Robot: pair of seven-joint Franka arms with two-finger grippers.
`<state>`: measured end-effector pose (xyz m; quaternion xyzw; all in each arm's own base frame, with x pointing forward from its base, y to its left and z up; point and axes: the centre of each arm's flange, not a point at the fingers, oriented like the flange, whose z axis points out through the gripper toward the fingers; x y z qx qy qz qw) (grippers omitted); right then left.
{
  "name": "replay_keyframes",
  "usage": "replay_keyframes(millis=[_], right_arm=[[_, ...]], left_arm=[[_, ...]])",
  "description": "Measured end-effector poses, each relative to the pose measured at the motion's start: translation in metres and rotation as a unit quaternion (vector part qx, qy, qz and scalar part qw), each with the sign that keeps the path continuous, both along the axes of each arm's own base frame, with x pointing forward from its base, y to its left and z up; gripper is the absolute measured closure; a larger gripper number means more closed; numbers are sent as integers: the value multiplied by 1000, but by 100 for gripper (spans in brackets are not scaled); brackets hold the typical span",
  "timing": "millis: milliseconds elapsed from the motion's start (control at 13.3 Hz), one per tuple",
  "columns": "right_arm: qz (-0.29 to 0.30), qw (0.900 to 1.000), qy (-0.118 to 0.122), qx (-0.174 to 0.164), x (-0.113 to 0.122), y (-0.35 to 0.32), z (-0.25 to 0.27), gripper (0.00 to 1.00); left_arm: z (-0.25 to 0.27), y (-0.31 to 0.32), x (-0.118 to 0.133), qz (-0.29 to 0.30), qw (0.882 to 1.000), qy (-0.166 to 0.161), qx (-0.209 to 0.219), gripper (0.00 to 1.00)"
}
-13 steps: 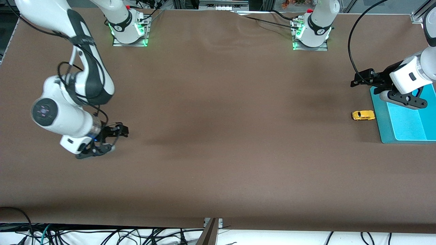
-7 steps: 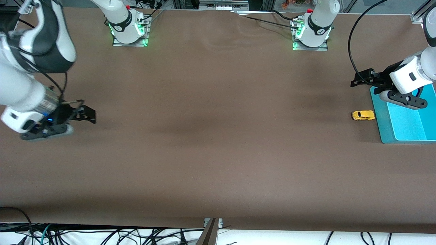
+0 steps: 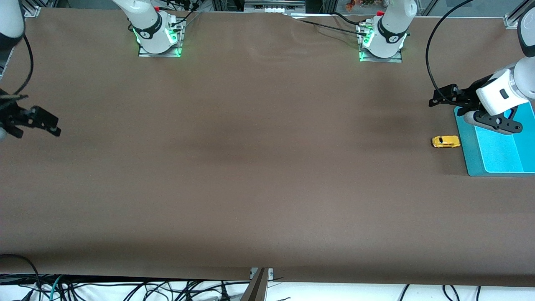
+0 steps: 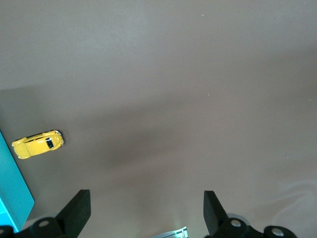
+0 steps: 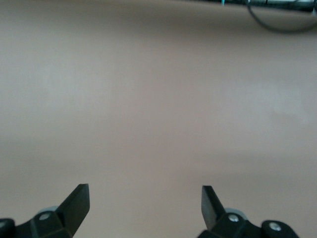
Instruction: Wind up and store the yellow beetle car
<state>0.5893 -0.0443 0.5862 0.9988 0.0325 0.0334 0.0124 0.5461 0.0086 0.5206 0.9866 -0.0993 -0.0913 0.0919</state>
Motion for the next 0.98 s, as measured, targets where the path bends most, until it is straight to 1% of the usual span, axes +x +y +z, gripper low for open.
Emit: replay_keyframes(millis=[226, 301, 377, 527, 753, 828, 979], right_arm=[[-10, 999, 45, -3, -25, -10, 10, 0], [-19, 998, 62, -1, -30, -12, 8, 0], [-31, 997, 73, 0, -32, -13, 6, 0], [-48, 996, 81, 0, -33, -12, 2, 0], [-53, 995, 84, 0, -33, -12, -2, 0], [-53, 995, 84, 0, -32, -11, -2, 0], [-52, 995, 85, -1, -32, -9, -3, 0]], left_arm=[[4, -1, 1, -1, 1000, -4, 0, 0], [4, -1, 1, -3, 1000, -5, 0, 0], [4, 0, 1, -13, 1000, -6, 2, 0], [2, 7, 1, -47, 999, -8, 19, 0], [-7, 28, 2, -90, 996, -5, 25, 0], [-13, 42, 3, -109, 994, -2, 22, 0], [-36, 75, 6, -152, 988, 6, 2, 0]])
